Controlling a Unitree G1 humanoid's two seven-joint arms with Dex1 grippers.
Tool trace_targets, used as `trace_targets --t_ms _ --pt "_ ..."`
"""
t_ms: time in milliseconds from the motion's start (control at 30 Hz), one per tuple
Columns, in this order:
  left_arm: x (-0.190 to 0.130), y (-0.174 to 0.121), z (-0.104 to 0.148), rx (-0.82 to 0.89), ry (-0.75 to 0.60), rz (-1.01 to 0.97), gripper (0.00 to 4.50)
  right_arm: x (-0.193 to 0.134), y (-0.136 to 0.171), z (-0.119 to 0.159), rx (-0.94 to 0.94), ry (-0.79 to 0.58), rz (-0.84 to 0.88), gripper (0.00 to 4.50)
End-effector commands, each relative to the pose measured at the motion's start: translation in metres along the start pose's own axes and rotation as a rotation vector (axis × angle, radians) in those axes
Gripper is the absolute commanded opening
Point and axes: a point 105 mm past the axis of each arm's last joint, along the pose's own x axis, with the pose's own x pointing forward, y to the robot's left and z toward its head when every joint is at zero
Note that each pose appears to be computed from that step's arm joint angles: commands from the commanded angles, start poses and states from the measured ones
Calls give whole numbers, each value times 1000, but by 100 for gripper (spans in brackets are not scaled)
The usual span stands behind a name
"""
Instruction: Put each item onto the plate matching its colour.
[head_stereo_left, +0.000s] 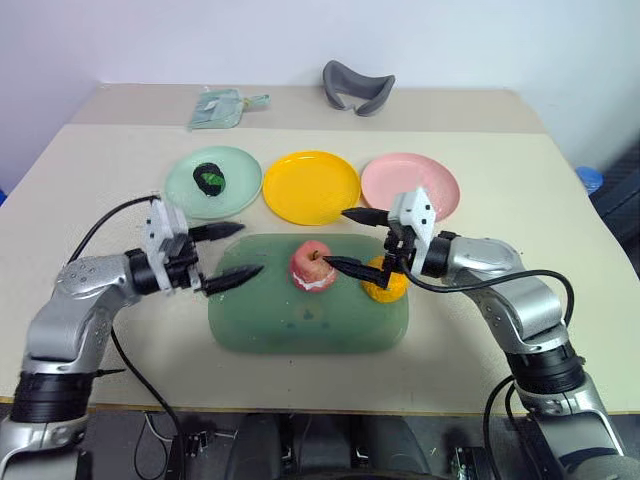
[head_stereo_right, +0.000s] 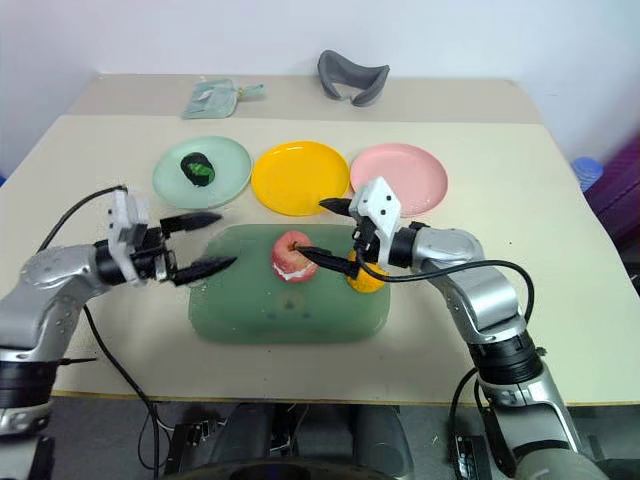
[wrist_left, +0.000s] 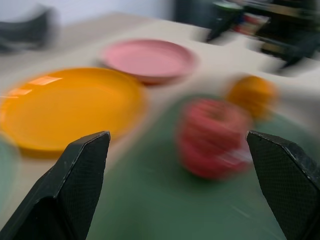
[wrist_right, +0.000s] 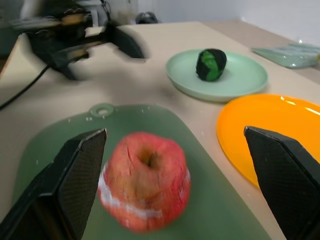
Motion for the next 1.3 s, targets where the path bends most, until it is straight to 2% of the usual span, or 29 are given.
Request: trace_targets --t_ms 33,500,833,933,1167,1300 --pt "-14 -12 12 93 -7 -65 445 10 5 9 -17 9 25 450" --pt "-26 -23 16 89 16 -62 445 25 13 -12 48 143 140 450" --pt "-23 -26 19 103 2 -48 445 35 8 -19 84 127 136 450" --pt "-22 -24 20 108 -8 -38 450 38 6 -20 89 122 130 368" --pt "-19 -21 20 116 -24 -10 450 40 5 -21 82 124 130 22" --pt "-18 -17 22 110 -52 30 450 37 3 -18 65 113 117 22"
